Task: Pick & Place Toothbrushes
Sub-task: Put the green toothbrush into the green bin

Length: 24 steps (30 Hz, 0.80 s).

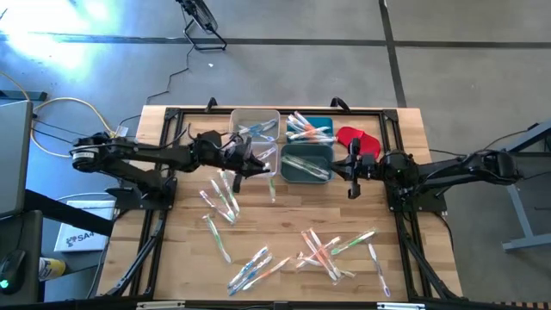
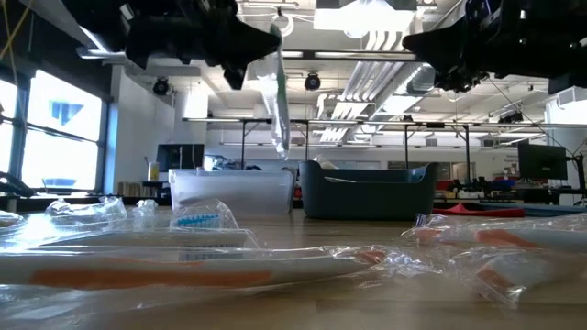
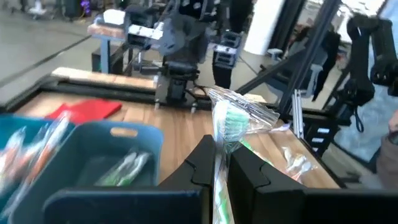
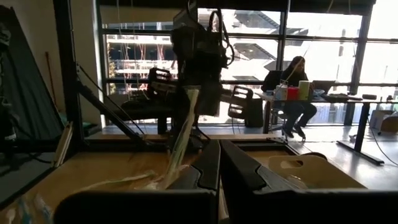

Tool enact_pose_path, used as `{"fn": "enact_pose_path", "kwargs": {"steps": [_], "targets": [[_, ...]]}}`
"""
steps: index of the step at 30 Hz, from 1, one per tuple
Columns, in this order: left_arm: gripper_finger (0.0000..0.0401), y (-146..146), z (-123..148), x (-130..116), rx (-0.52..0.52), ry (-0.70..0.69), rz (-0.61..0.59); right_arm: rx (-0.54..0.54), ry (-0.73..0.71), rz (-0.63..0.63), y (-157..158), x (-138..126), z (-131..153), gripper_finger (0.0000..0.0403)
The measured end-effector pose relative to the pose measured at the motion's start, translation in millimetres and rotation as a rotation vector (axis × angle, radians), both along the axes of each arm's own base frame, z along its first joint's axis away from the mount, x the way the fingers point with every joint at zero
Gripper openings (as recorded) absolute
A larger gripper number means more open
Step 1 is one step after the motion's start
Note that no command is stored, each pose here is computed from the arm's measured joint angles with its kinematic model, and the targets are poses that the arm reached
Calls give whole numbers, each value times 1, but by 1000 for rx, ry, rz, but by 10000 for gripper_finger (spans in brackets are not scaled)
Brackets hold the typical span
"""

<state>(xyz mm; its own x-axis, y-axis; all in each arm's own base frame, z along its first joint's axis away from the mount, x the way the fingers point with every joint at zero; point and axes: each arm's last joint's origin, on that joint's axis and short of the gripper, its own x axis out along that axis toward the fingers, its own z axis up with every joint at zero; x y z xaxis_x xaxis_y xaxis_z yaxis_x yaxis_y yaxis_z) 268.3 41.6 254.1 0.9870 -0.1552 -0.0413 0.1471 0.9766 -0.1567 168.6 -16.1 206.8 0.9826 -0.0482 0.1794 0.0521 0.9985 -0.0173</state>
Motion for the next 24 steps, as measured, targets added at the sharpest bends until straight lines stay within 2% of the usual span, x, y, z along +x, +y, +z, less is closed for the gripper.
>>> {"fn": "enact_pose_path", "kwargs": {"steps": [4,9,18,24], "targets": [[15,-5,7,11,61,-20,15,7,-10,-30,-1,4,-2,3],[15,-6,8,17,71,-3,45,6,29,-54,-3,10,-10,15],[15,-6,6,20,70,1,46,-2,36,-49,-4,21,-16,124],[15,-5,10,20,94,-36,72,35,63,75,-2,40,-13,170]]}}
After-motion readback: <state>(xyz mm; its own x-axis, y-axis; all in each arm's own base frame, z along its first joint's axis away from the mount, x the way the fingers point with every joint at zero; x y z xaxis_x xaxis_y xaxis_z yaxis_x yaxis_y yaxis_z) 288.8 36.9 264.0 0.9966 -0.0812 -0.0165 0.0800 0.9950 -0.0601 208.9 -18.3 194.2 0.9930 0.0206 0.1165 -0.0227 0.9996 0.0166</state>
